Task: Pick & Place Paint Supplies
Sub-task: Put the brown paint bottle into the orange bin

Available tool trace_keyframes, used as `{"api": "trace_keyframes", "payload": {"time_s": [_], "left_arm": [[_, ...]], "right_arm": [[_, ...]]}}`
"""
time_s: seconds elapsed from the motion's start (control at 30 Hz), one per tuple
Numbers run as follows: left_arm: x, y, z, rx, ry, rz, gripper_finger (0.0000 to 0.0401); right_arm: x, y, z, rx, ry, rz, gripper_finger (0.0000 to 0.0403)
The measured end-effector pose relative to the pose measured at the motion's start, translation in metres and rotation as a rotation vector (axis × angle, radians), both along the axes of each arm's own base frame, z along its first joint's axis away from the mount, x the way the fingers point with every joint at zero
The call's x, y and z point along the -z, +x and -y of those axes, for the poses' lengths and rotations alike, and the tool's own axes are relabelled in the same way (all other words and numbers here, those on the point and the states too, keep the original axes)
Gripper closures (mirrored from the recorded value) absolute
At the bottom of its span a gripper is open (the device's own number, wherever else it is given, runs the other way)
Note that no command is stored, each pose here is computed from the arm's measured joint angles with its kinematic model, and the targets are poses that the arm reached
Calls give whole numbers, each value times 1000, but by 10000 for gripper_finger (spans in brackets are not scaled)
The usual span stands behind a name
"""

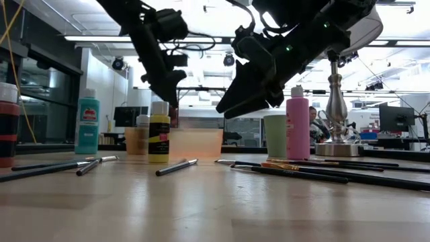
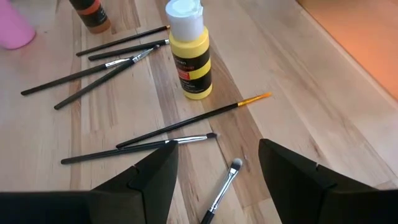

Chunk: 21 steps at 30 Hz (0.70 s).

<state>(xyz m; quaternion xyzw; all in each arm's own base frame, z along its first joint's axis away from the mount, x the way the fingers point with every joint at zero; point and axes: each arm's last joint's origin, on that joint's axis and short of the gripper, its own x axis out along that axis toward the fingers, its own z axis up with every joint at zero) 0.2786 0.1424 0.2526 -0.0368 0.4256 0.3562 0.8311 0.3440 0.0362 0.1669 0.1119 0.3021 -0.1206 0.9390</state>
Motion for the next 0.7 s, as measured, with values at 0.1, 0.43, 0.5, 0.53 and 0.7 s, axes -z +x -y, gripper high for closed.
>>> {"api": "trace_keyframes", "payload": {"time_s": [0.1, 0.43, 0.5, 0.53, 0.7], "left_arm": [[8, -1, 1, -16, -9, 12, 287], [30, -9, 2, -142, -11, 42, 287], [33, -11, 0, -177, -12, 47, 287], [34, -12, -1, -190, -17, 51, 287], [41, -18, -4, -240, -37, 52, 287]], "right_arm": [[0, 0, 0, 0, 0, 0, 186], [0, 0, 0, 0, 0, 2, 186], [0, 0, 0, 0, 0, 1, 186], [0, 0, 0, 0, 0, 1, 186], [0, 0, 0, 0, 1, 2, 186]]}}
